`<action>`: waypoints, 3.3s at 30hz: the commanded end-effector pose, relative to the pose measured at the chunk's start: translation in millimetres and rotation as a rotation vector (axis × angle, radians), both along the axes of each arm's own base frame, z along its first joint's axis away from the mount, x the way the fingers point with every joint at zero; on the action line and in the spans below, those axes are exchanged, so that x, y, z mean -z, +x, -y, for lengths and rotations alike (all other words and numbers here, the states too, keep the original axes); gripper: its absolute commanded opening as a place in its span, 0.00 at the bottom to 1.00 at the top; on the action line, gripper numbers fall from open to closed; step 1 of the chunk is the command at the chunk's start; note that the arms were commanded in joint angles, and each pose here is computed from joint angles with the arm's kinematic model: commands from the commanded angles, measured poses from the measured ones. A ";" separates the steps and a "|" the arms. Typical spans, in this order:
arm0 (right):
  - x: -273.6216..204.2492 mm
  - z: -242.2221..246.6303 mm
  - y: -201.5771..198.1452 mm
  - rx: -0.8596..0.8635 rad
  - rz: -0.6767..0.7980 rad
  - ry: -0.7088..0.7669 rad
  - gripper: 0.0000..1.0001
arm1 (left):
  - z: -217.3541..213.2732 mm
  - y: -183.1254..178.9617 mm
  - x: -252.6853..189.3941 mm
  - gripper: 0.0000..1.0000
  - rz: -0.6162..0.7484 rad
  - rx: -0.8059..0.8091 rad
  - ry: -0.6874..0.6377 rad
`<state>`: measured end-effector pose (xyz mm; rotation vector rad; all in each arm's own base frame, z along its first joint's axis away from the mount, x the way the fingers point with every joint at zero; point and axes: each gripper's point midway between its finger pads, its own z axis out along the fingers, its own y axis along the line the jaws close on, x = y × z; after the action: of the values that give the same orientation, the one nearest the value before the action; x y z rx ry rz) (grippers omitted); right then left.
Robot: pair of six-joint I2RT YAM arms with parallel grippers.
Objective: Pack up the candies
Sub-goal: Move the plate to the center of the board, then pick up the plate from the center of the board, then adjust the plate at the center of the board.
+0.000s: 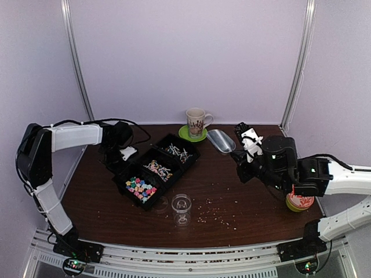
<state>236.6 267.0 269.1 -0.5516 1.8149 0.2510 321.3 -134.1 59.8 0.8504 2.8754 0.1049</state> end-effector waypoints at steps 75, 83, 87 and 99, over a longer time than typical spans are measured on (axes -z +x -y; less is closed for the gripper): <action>-35.6 -71.6 -14.7 -0.237 -0.055 -0.210 0.00 | 20.2 40.3 -72.1 0.00 0.239 -0.160 -0.211; -22.3 -95.9 -22.1 -0.309 -0.107 -0.316 0.00 | 27.0 39.1 -70.6 0.00 0.218 -0.151 -0.241; -18.3 -103.1 -24.2 -0.324 -0.124 -0.352 0.00 | 29.5 38.6 -72.0 0.00 0.223 -0.160 -0.266; -22.4 -93.6 -25.6 -0.294 -0.115 -0.308 0.00 | 44.0 37.0 -71.9 0.00 0.209 -0.150 -0.381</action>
<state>213.5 369.1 273.6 -1.1024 1.9192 0.1703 323.2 -148.1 82.0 0.5795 2.8815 -0.0827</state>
